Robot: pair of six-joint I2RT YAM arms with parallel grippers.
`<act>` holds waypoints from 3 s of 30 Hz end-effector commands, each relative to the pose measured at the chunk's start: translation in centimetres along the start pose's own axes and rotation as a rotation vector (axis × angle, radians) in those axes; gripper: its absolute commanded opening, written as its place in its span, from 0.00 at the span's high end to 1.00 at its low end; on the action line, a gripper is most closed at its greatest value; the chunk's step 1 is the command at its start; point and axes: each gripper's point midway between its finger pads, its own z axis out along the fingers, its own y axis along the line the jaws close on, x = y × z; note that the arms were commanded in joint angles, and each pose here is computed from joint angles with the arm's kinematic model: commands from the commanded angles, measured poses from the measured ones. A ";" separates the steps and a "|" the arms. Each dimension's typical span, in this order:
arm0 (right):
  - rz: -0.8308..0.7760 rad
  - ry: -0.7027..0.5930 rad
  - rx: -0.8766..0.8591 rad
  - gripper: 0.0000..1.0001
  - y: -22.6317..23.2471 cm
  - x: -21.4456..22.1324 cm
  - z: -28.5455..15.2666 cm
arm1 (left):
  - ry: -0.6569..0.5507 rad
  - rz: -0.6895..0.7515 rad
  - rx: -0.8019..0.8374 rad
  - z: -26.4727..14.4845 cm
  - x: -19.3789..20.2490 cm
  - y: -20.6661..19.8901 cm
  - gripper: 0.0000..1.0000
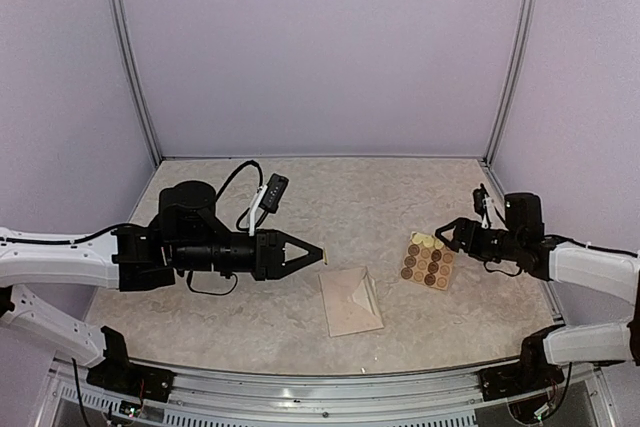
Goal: Place the letter into the envelope and seal it
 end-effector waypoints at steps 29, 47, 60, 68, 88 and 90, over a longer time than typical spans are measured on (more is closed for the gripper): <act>-0.522 0.154 -1.318 0.27 33.9 7.7 -14.9 | 0.095 0.181 0.456 -0.4 0.9 -11.3 0.94; -0.526 0.267 -1.365 0.60 34.7 10.2 -14.7 | 0.057 0.177 0.349 -0.8 0.4 -8.8 0.98; -0.524 0.260 -1.342 0.65 34.6 10.1 -14.5 | 0.055 0.173 0.296 -1.2 0.3 -7.4 0.98; -0.521 0.252 -1.354 0.65 34.7 9.9 -14.9 | 0.064 0.173 0.243 -0.9 0.5 -6.4 0.99; -0.490 0.148 -1.160 0.66 33.5 8.3 -12.6 | -0.006 0.168 0.019 -0.9 -0.8 -2.2 1.00; -0.454 0.094 -1.012 0.65 32.1 7.0 -10.7 | -0.014 0.178 -0.021 -1.1 -0.9 -1.1 1.00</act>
